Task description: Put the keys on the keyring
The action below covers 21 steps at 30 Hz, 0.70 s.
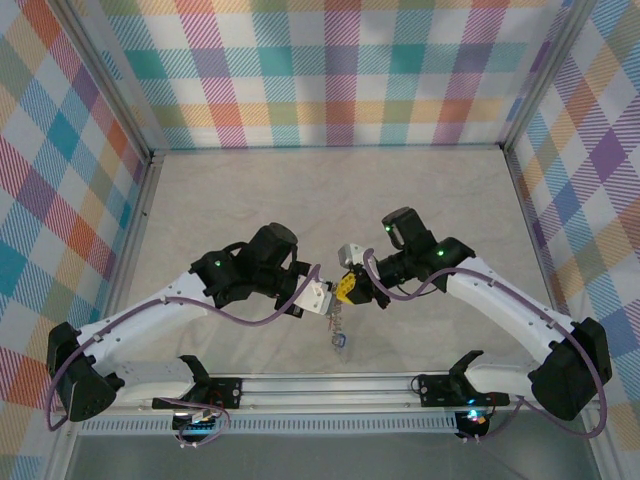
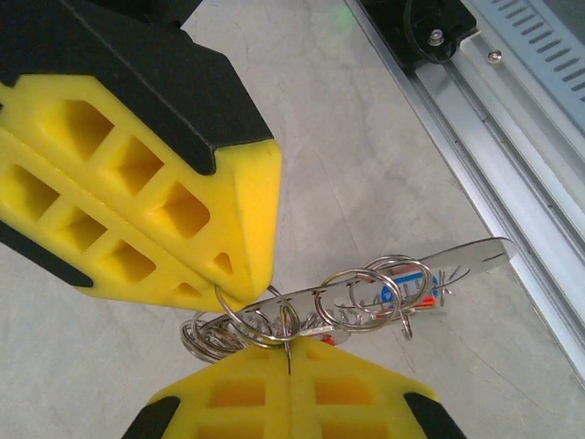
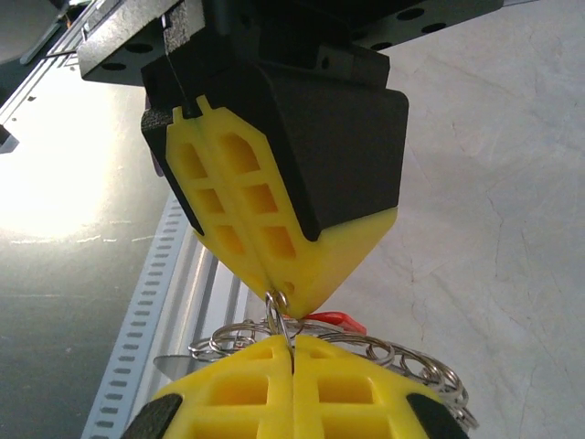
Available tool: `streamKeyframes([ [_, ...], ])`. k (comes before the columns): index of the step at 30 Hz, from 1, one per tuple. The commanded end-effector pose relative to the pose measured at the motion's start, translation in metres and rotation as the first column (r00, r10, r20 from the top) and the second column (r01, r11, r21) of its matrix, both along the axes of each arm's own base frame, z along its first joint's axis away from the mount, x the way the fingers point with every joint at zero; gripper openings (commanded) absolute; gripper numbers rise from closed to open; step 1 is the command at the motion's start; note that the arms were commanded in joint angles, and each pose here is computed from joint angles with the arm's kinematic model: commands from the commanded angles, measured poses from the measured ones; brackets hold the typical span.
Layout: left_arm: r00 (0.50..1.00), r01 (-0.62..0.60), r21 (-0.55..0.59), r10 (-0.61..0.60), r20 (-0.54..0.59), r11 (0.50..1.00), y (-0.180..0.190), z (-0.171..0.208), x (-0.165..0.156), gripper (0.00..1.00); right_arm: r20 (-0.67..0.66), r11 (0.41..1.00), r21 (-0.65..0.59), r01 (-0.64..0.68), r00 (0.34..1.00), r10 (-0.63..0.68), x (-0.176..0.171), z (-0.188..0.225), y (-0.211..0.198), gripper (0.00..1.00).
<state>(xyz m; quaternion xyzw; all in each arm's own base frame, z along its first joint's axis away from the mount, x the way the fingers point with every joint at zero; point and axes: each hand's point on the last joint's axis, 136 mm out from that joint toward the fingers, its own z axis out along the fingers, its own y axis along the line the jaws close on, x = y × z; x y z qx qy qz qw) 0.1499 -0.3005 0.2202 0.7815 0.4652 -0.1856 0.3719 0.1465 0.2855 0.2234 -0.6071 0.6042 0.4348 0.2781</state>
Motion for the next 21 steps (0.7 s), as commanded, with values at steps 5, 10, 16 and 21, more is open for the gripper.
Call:
streamKeyframes([
  [5,0.999,0.014,-0.043,-0.016,-0.03,0.999,-0.004,0.006,-0.013,0.0,0.043,0.995,0.069,0.067,0.997,-0.07,0.019,0.015,0.002,0.0],
  [10,0.995,-0.083,-0.063,0.079,-0.058,0.995,-0.006,0.005,-0.002,0.0,0.059,0.988,0.083,0.127,0.989,-0.133,0.029,0.017,-0.002,0.0],
  [16,0.987,-0.141,-0.098,0.132,-0.092,0.985,-0.009,0.005,0.003,0.0,0.063,0.977,0.108,0.182,0.98,-0.189,0.037,0.018,-0.005,0.0],
  [21,0.981,-0.168,-0.106,0.155,-0.117,0.98,-0.009,0.003,0.003,0.04,0.069,0.97,0.117,0.215,0.972,-0.224,0.042,0.017,-0.007,0.0],
])
